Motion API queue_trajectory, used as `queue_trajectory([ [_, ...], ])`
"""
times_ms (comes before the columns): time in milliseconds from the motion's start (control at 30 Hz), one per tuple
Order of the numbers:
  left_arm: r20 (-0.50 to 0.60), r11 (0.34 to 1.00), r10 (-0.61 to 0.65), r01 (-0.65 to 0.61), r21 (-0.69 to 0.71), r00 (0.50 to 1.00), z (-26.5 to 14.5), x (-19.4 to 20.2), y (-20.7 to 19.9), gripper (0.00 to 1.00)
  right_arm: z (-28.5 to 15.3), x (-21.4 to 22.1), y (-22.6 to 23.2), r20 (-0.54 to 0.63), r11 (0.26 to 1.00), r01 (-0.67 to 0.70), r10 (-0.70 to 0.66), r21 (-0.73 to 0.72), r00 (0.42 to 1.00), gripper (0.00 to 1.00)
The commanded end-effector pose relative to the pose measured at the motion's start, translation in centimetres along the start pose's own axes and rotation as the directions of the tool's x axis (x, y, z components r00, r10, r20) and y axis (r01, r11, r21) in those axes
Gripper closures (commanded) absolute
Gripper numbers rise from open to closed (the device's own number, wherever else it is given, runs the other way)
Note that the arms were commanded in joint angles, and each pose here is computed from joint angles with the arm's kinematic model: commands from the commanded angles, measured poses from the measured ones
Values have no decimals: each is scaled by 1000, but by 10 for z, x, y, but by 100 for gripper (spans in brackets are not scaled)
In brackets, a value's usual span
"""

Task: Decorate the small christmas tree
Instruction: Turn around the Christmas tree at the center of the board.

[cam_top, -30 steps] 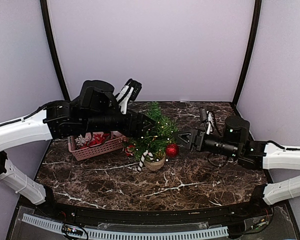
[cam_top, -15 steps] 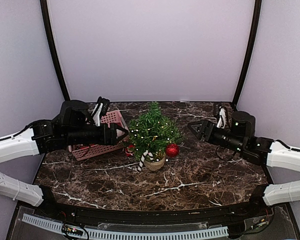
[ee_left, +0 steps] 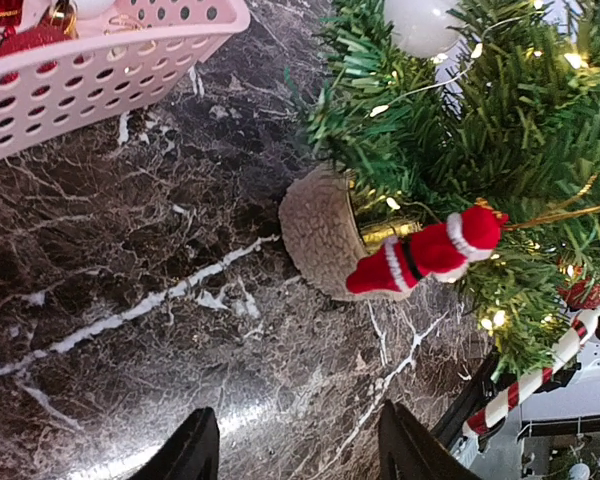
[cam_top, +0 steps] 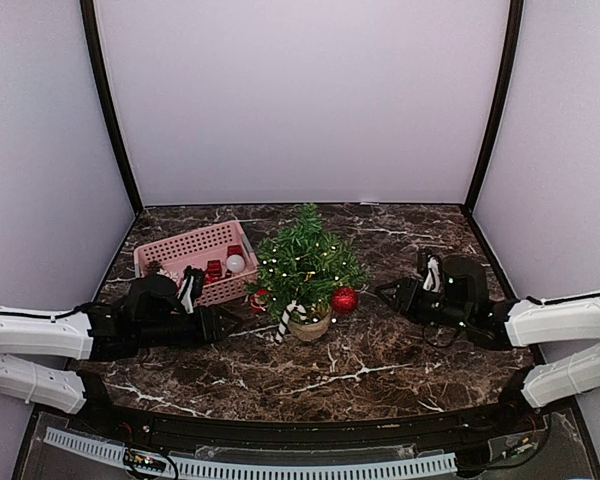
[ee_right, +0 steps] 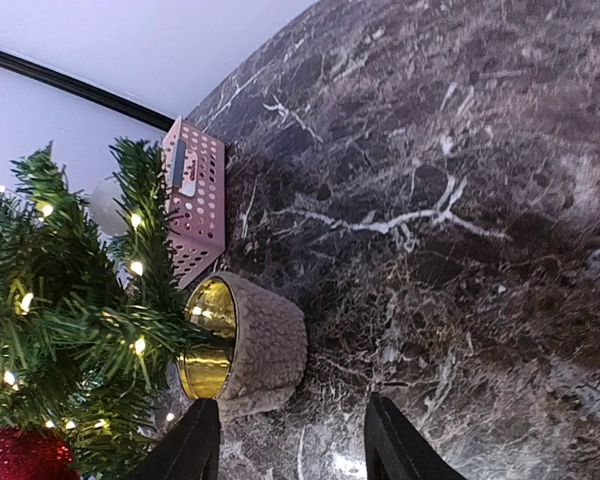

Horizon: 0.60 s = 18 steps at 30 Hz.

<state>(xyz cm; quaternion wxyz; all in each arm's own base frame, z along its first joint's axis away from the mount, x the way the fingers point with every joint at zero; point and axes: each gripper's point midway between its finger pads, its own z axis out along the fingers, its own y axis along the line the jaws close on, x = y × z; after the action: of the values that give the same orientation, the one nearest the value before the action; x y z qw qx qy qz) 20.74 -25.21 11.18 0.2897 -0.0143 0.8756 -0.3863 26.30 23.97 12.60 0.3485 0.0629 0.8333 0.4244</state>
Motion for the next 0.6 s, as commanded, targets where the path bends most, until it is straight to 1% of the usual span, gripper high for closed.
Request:
queue_trajectory([
  [0,25,990,-54,50,129,998,15,-5,-19,45,10,2,20,-2,990,-48,48,-132,999,51],
  [167,11,992,-37,35,124,999,36,4,-14,46,25,19,19,-47,988,-58,51,-146,998,54],
  [333,14,995,-38,37,93,999,51,9,-2,47,38,26,22,-61,983,-70,61,-169,996,55],
  [567,31,994,-46,43,98,998,69,11,4,46,62,38,28,-106,975,-83,62,-207,992,58],
])
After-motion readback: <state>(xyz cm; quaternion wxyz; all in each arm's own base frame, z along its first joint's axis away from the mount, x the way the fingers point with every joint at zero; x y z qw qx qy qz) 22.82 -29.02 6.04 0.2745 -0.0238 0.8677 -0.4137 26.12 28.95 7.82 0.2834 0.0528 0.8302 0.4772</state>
